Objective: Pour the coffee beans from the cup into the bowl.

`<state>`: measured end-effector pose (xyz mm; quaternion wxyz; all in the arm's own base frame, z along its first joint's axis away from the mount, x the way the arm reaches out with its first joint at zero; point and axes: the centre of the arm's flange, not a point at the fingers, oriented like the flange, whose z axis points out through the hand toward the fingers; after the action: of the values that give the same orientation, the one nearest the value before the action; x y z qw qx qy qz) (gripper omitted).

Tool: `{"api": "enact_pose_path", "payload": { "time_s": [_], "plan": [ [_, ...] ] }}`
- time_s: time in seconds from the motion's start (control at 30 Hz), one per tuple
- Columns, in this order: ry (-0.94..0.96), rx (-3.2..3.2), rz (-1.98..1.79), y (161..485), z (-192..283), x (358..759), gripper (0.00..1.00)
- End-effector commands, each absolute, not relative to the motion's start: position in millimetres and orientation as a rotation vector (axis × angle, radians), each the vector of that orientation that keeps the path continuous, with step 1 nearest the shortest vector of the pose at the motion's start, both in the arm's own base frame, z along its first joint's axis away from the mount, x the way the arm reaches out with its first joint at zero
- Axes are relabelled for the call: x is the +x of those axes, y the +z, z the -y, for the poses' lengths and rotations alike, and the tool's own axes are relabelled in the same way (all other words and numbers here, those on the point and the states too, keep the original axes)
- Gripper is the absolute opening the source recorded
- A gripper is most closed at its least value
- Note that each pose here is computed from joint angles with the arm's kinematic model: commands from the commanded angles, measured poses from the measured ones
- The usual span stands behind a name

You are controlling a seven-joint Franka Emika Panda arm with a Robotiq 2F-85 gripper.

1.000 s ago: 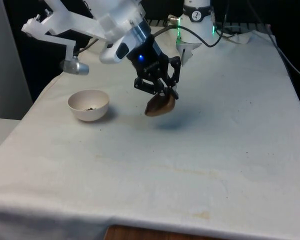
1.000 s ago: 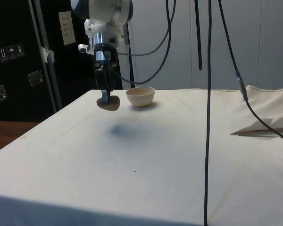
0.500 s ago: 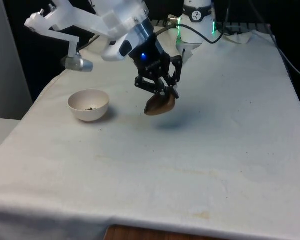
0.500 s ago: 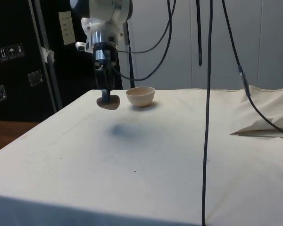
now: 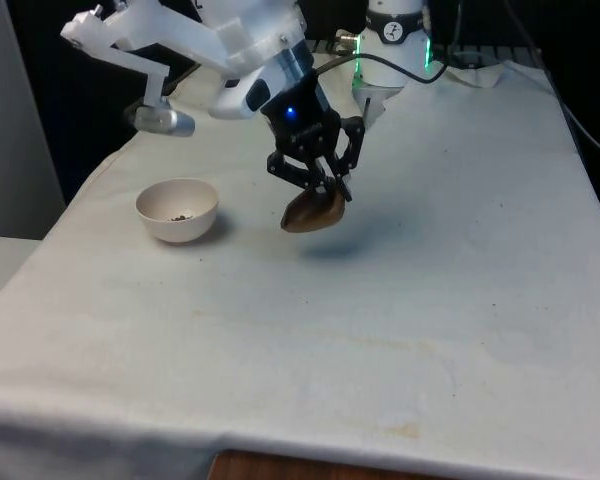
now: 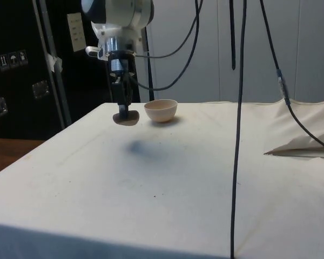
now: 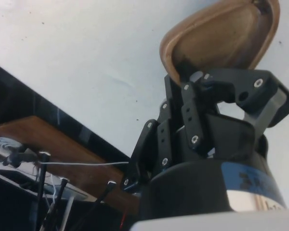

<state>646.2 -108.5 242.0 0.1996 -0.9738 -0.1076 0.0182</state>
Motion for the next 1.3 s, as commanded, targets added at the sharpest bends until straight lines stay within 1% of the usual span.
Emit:
{"api": "enact_pose_path", "payload": {
  "time_s": [0.0, 0.3, 0.33, 0.5, 0.63, 1.27],
  "plan": [
    [0.048, -2.728, 0.304, 241.5, 107.9, 645.7, 0.01],
    [-0.003, -2.795, 0.33, 235.0, 100.9, 634.7, 0.01],
    [0.015, -2.775, 0.333, 234.4, 101.4, 638.0, 0.01],
    [-0.024, -2.826, 0.347, 228.0, 94.9, 627.2, 0.01],
    [-0.018, -2.825, 0.359, 223.7, 92.7, 624.7, 0.01],
    [-0.091, -2.928, 0.405, 200.2, 73.7, 587.3, 0.01]
  ]
}}
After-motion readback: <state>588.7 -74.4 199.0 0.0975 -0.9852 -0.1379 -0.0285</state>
